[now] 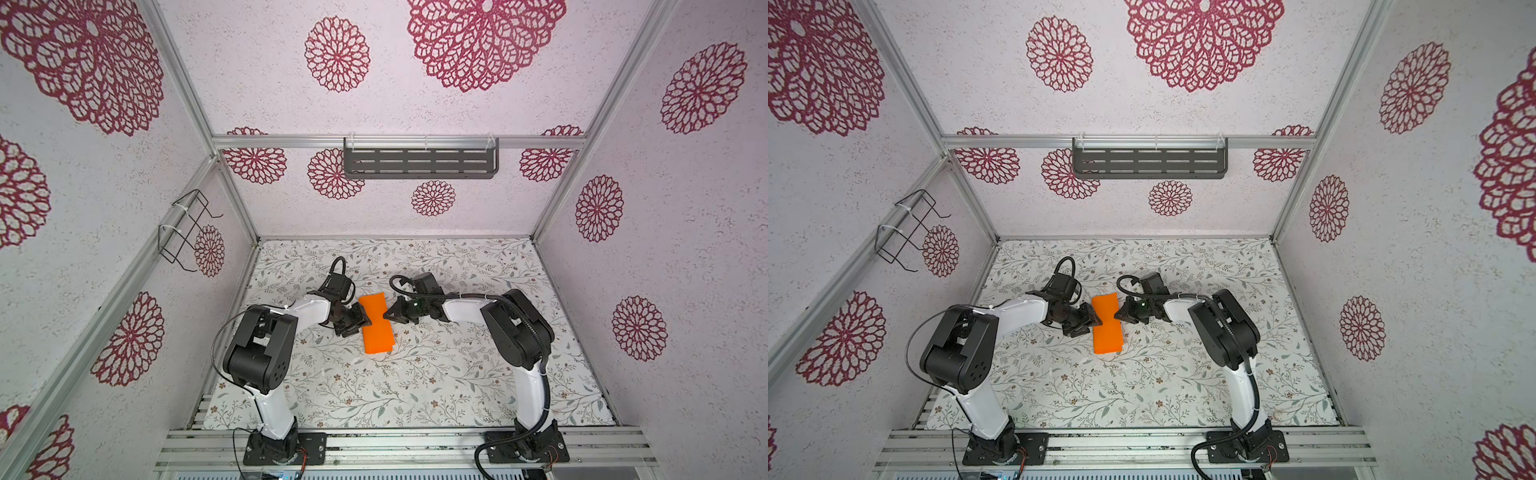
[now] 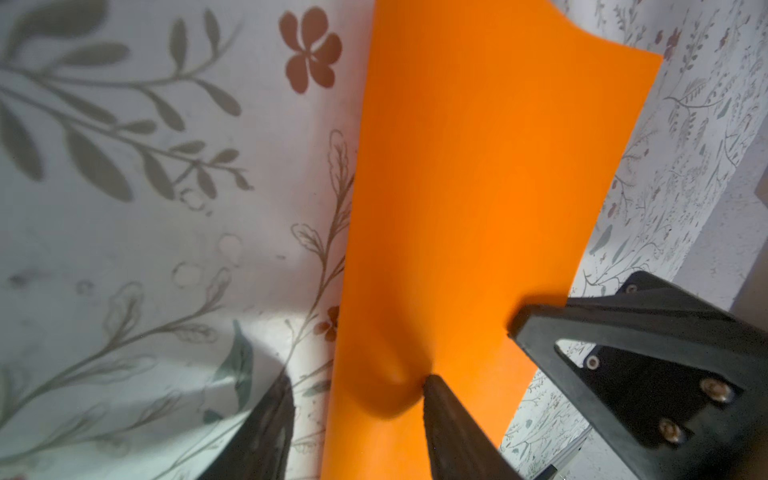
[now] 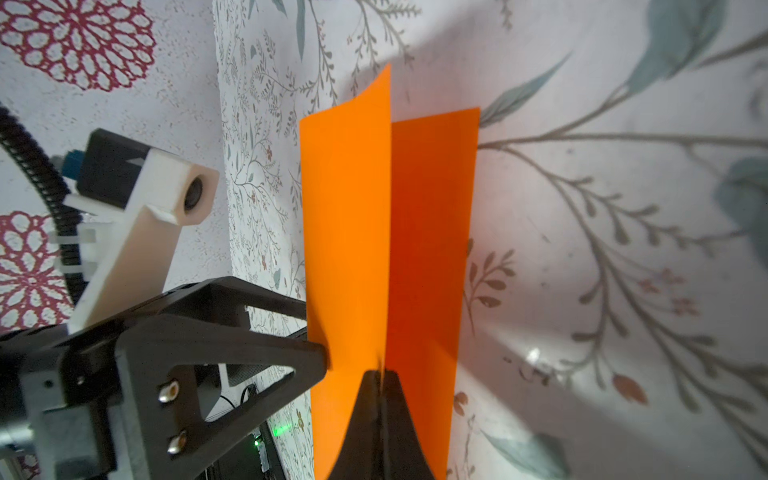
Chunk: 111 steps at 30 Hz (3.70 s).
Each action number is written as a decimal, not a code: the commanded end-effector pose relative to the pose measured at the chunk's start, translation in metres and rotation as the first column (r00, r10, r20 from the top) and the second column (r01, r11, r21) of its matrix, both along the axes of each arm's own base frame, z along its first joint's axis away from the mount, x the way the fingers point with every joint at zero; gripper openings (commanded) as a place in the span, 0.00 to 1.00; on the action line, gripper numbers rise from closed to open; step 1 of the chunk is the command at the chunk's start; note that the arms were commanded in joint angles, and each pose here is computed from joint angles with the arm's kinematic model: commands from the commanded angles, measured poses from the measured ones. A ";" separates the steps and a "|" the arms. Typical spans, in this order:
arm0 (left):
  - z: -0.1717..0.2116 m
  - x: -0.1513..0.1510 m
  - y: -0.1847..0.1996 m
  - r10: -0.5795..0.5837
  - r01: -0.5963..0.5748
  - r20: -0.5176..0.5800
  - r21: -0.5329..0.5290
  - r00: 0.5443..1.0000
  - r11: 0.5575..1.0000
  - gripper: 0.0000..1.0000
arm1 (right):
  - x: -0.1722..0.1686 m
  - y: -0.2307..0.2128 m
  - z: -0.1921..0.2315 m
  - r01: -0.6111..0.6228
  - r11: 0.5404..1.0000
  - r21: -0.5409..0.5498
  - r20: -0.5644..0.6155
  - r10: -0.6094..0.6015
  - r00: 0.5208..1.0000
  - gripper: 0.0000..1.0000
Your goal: Fold a paper plane with a square sheet of paper (pick it up from the middle)
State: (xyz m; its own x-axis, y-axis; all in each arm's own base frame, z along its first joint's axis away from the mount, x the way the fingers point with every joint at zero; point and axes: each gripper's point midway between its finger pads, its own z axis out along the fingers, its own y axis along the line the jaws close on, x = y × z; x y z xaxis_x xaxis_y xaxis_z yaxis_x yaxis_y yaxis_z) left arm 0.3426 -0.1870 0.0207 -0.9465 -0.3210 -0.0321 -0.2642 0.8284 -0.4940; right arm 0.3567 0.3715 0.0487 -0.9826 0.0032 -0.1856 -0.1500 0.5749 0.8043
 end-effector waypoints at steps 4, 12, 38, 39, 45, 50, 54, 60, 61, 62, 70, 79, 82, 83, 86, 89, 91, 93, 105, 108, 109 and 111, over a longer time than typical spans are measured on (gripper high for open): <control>-0.012 -0.006 0.009 -0.013 0.020 -0.063 0.112 0.998 0.993 0.43 | 0.000 0.007 0.012 -0.046 0.999 0.018 0.023 0.045 0.999 0.12; -0.031 -0.018 0.027 0.004 0.032 -0.145 0.249 0.989 0.968 0.37 | 0.016 -0.022 0.049 0.041 0.999 -0.023 0.141 -0.037 0.989 0.46; -0.077 -0.067 0.037 -0.027 0.158 -0.339 0.364 0.940 0.918 0.39 | 0.042 -0.096 0.063 0.367 0.929 -0.039 0.376 -0.327 0.867 0.99; -0.078 -0.068 0.038 -0.021 0.155 -0.343 0.367 0.939 0.917 0.39 | 0.041 -0.095 0.063 0.356 0.933 -0.045 0.382 -0.314 0.870 0.99; -0.083 -0.069 0.035 -0.004 0.143 -0.356 0.364 0.935 0.920 0.38 | 0.035 -0.091 0.058 0.325 0.945 -0.040 0.370 -0.289 0.883 0.99; -0.087 -0.072 0.038 0.013 0.142 -0.376 0.381 0.927 0.914 0.38 | 0.029 -0.080 0.054 0.287 0.958 -0.022 0.333 -0.263 0.906 0.96; -0.089 -0.073 0.036 0.018 0.139 -0.381 0.379 0.924 0.915 0.38 | 0.021 -0.065 0.053 0.239 0.971 0.005 0.302 -0.229 0.925 0.91; -0.093 -0.077 0.036 0.005 0.160 -0.397 0.381 0.918 0.911 0.38 | 0.009 -0.037 0.054 0.138 0.989 0.048 0.260 -0.146 0.955 0.83; -0.093 -0.077 0.036 0.004 0.163 -0.400 0.383 0.917 0.909 0.38 | 0.007 -0.031 0.054 0.114 0.991 0.063 0.245 -0.126 0.961 0.81; -0.093 -0.078 0.037 0.008 0.164 -0.404 0.390 0.915 0.906 0.38 | 0.004 -0.024 0.054 0.091 0.993 0.081 0.228 -0.108 0.968 0.79; -0.096 -0.080 0.037 0.005 0.174 -0.412 0.397 0.911 0.901 0.38 | -0.007 0.007 0.046 0.010 0.993 0.117 0.155 -0.028 0.988 0.58; -0.098 -0.083 0.037 0.010 0.177 -0.423 0.400 0.906 0.899 0.38 | -0.011 0.019 0.019 -0.032 0.998 0.051 0.077 0.028 0.997 0.27; -0.098 -0.082 0.036 0.011 0.177 -0.424 0.401 0.906 0.899 0.38 | -0.011 0.018 0.012 -0.032 0.999 0.023 0.062 0.030 0.998 0.24; -0.099 -0.083 0.036 0.010 0.178 -0.423 0.402 0.906 0.898 0.38 | -0.010 0.017 0.009 -0.031 0.999 0.012 0.060 0.030 0.998 0.24; -0.099 -0.082 0.036 0.006 0.179 -0.420 0.399 0.907 0.899 0.38 | -0.012 0.015 0.000 -0.035 0.999 -0.015 0.040 0.036 0.999 0.24; -0.097 -0.081 0.034 0.002 0.179 -0.416 0.396 0.910 0.901 0.38 | -0.013 0.011 -0.011 -0.036 0.998 -0.052 0.022 0.037 0.999 0.23; -0.097 -0.080 0.034 0.002 0.177 -0.413 0.394 0.911 0.902 0.38 | -0.015 0.006 -0.020 -0.030 0.996 -0.087 0.008 0.031 0.999 0.22; -0.096 -0.079 0.034 0.001 0.177 -0.409 0.397 0.913 0.901 0.38 | -0.018 0.000 -0.029 -0.026 0.992 -0.122 -0.009 0.025 1.000 0.22; 0.008 -0.010 0.001 -0.070 0.099 -0.117 0.265 0.991 0.959 0.44 | -0.038 -0.031 -0.081 -0.039 0.952 -0.304 -0.104 0.008 0.994 0.22; 0.052 0.009 0.000 -0.048 0.047 0.003 0.204 0.999 0.978 0.46 | -0.038 -0.033 -0.085 -0.040 0.948 -0.315 -0.111 0.005 0.994 0.22; 0.059 0.011 0.002 -0.035 0.030 0.024 0.184 0.999 0.983 0.46 | -0.038 -0.033 -0.085 -0.040 0.948 -0.317 -0.110 0.006 0.994 0.21; 0.073 0.015 0.001 -0.016 0.006 0.081 0.115 0.997 0.993 0.44 | -0.038 -0.034 -0.086 -0.039 0.945 -0.325 -0.111 0.003 0.994 0.21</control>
